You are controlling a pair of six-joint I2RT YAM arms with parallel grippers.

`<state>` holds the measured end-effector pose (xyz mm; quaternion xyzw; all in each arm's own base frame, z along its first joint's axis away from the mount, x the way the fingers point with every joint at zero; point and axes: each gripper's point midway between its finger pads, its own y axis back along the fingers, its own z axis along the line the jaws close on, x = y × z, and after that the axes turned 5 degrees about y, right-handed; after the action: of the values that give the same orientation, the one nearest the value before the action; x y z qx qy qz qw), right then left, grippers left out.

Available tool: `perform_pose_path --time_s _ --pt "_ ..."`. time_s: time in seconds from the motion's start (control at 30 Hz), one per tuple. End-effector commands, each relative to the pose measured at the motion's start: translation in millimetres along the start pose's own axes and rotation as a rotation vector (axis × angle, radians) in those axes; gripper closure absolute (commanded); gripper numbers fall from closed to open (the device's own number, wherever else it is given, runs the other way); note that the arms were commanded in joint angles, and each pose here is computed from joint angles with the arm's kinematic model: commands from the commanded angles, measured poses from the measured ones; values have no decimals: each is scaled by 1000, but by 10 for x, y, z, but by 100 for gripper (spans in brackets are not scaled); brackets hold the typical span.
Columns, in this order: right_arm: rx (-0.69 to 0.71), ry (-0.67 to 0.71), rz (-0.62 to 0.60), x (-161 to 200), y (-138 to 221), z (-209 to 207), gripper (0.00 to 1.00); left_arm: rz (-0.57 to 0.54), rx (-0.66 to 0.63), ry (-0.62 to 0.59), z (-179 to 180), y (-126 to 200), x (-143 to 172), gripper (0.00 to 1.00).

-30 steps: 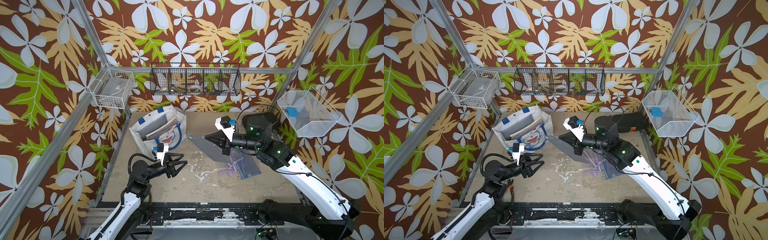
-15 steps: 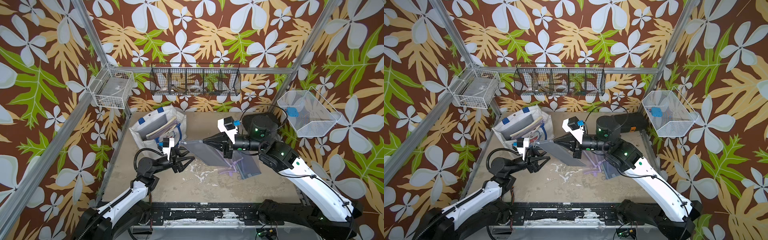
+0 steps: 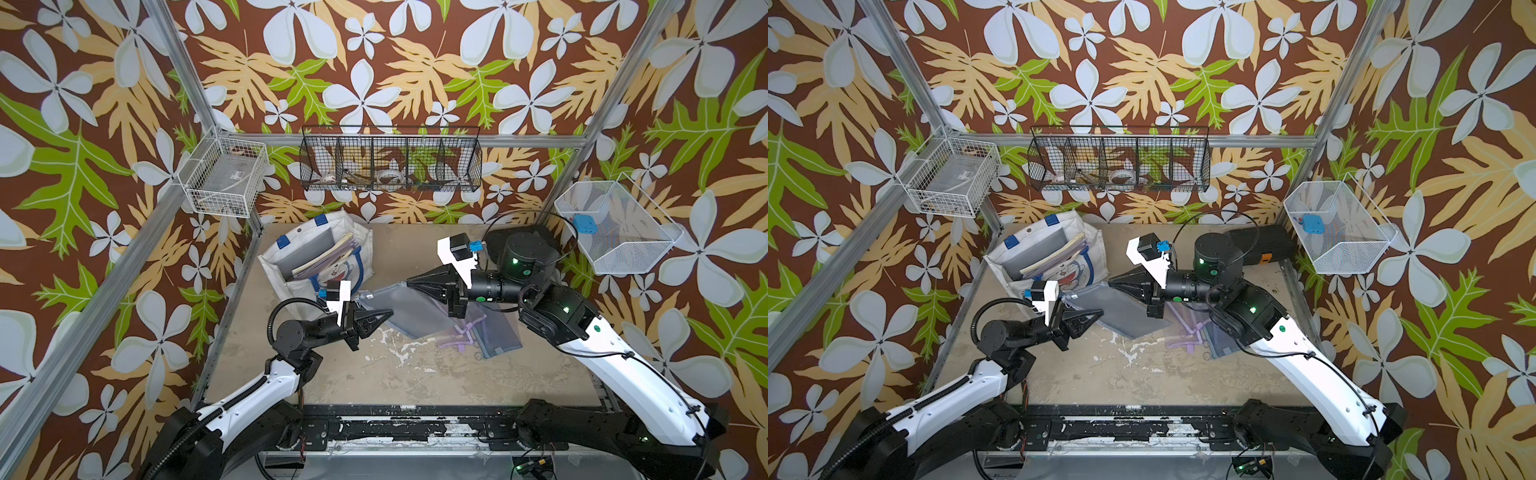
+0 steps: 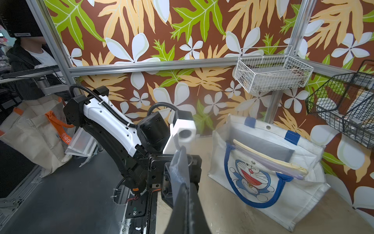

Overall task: Put the pencil pouch into the canvas bag
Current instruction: Place the pencil case in the canvas bag.

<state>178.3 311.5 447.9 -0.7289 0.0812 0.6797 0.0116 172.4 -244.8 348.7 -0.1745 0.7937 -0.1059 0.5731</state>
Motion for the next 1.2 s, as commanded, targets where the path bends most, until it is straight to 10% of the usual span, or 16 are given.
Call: perform_pose_path --time_s 0.0,0.13,0.2,0.83,1.17 --pt "67 -2 2 -8 12 -105 80 -4 -38 -42 -6 12 -65 100" --pt "219 -33 72 161 50 -359 16 172 -358 -117 469 59 -7 100" --pt "282 -51 105 256 75 -462 0 251 -507 -156 650 176 -37 100" --pt "639 -90 284 888 602 -873 0 516 -1360 -666 1465 691 -1585 100" --pt "624 -59 313 1046 650 -823 0 858 -1500 -745 2255 929 -1380 100"
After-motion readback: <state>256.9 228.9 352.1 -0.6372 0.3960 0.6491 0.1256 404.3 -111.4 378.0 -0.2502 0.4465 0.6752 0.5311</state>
